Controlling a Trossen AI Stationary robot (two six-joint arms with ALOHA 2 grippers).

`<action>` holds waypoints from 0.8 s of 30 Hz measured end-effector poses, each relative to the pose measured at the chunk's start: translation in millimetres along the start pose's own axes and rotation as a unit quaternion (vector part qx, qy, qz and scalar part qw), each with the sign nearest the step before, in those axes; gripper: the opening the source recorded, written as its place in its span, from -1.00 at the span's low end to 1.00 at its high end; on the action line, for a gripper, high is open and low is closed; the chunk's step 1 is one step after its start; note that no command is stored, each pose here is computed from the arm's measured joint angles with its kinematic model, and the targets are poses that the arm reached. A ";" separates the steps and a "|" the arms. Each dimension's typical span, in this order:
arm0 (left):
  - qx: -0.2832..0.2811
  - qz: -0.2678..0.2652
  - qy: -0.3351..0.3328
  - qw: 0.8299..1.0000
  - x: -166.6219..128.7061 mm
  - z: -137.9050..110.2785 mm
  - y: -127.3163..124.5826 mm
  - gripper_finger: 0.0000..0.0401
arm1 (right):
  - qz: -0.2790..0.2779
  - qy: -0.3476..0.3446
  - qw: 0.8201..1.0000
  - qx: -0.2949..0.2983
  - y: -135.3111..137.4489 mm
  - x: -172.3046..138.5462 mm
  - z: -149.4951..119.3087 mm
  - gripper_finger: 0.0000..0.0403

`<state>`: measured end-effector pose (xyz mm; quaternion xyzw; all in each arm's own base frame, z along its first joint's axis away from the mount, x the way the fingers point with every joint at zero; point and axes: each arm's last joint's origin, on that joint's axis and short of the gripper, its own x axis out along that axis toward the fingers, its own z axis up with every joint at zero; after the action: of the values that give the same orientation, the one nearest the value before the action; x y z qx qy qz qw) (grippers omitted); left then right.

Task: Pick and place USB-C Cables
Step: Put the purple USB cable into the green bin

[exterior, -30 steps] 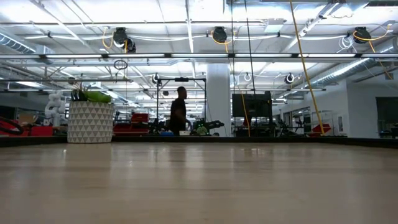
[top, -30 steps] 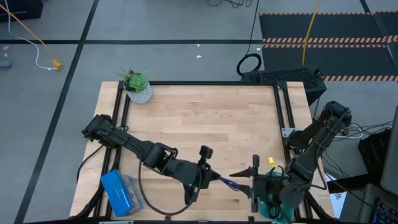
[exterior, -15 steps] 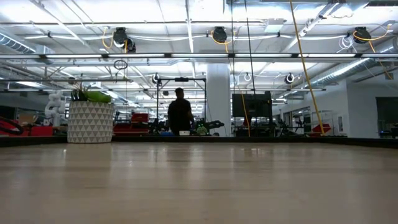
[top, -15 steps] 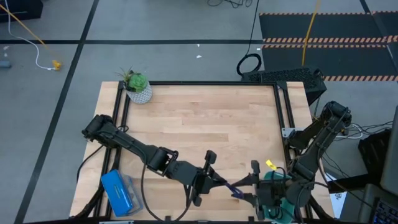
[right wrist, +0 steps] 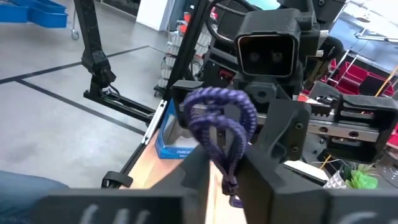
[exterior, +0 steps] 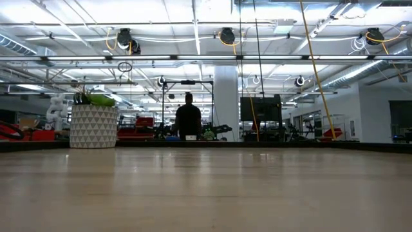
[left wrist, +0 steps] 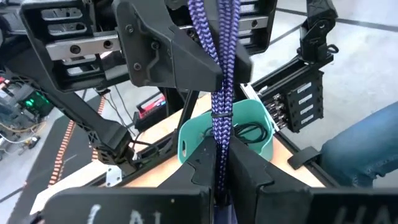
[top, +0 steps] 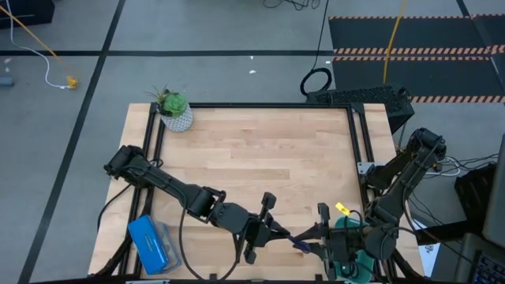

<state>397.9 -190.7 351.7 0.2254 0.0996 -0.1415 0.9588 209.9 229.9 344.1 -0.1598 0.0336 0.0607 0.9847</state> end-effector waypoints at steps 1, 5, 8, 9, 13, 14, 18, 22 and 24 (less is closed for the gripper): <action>-0.007 0.000 0.000 1.000 0.1 -0.1 -0.2 -0.86 | -0.001 0.000 1.000 0.001 -0.1 0.1 0.1 -0.79; -0.021 -0.002 -0.002 1.000 0.0 0.2 -0.5 -0.83 | -0.002 -0.001 1.000 0.010 -0.4 0.1 0.4 -0.96; -0.039 0.001 -0.002 0.999 -0.4 1.1 -2.3 -0.69 | 0.000 -0.002 1.000 0.021 0.2 -0.5 0.7 -0.93; -0.051 0.004 -0.001 0.999 -0.5 1.2 -2.3 -0.62 | 0.002 -0.002 1.000 0.024 1.2 -1.4 0.8 -0.92; -0.089 0.008 -0.003 0.996 -0.5 1.6 -1.9 -0.32 | 0.007 -0.004 0.999 0.044 5.2 -5.3 1.7 -0.91; -0.099 0.007 -0.003 0.995 -0.6 1.9 -2.5 -0.26 | 0.010 -0.004 0.999 0.051 6.6 -6.5 1.8 -0.92; -0.124 0.037 0.004 0.992 -2.3 3.6 -7.1 -0.07 | 0.025 -0.007 0.998 0.059 13.2 -13.3 3.2 -0.94; -0.113 0.072 0.022 0.991 -5.7 5.3 -16.4 0.00 | 0.015 0.002 0.999 0.049 17.6 -25.4 4.0 -0.95; -0.111 0.077 0.027 0.990 -7.2 6.1 -20.9 0.00 | 0.012 0.008 0.998 0.058 16.0 -33.1 5.4 -0.95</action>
<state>385.4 -209.8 350.5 0.1281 0.1224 -0.0490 0.9830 175.3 243.1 347.0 -0.1020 0.0465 0.0695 0.9913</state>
